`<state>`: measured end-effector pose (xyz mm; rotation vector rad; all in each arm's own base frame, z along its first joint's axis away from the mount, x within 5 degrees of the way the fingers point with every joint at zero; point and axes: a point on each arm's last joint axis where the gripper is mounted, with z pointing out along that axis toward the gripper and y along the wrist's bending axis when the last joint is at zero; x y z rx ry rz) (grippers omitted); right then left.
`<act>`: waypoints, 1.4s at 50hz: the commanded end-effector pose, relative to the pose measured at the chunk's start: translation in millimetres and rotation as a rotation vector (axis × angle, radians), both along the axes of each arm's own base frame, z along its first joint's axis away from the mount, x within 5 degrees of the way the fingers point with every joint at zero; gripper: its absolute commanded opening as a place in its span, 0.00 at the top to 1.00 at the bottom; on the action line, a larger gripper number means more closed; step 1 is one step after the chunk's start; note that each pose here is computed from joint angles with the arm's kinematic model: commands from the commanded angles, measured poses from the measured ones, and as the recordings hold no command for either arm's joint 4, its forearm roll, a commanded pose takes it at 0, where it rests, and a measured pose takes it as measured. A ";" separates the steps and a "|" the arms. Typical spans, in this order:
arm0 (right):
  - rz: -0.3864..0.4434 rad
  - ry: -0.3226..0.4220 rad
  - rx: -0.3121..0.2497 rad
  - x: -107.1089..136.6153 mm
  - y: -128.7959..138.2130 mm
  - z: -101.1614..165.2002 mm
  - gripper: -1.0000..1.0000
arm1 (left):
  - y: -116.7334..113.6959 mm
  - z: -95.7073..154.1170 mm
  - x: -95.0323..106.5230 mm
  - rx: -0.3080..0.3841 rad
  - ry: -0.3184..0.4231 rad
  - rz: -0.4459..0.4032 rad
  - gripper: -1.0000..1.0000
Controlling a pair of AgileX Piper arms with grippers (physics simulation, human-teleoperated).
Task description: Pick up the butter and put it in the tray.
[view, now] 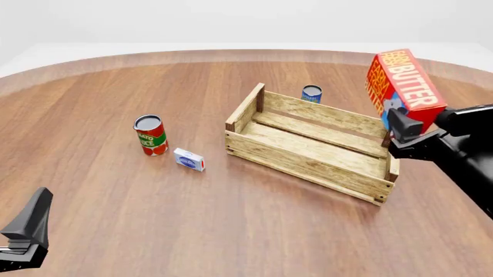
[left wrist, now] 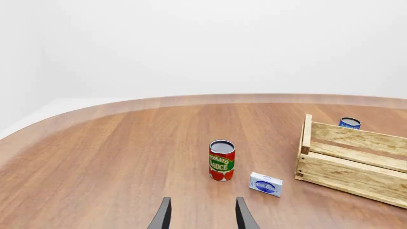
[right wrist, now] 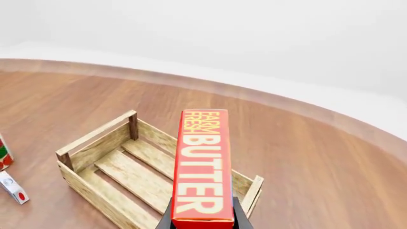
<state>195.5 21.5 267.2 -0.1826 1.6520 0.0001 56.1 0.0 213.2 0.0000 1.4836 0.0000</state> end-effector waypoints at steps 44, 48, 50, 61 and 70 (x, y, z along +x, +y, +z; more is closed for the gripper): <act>0.078 0.045 0.054 71.8 31.2 -8.6 1.00 | 0.0 0.0 0.0 0.000 0.000 0.000 0.00; 0.079 0.050 0.059 77.9 33.0 -11.5 1.00 | 0.0 0.0 0.0 0.000 0.000 0.000 0.00; 0.083 0.056 0.061 80.9 34.8 -13.1 1.00 | 0.0 0.0 0.0 0.000 0.000 0.000 0.00; 0.095 0.081 0.069 96.7 42.3 -20.0 1.00 | 0.0 0.0 0.0 0.000 0.000 0.000 0.00; 0.098 0.091 0.068 108.3 46.0 -25.2 1.00 | 0.0 0.0 0.0 0.000 0.000 0.000 0.00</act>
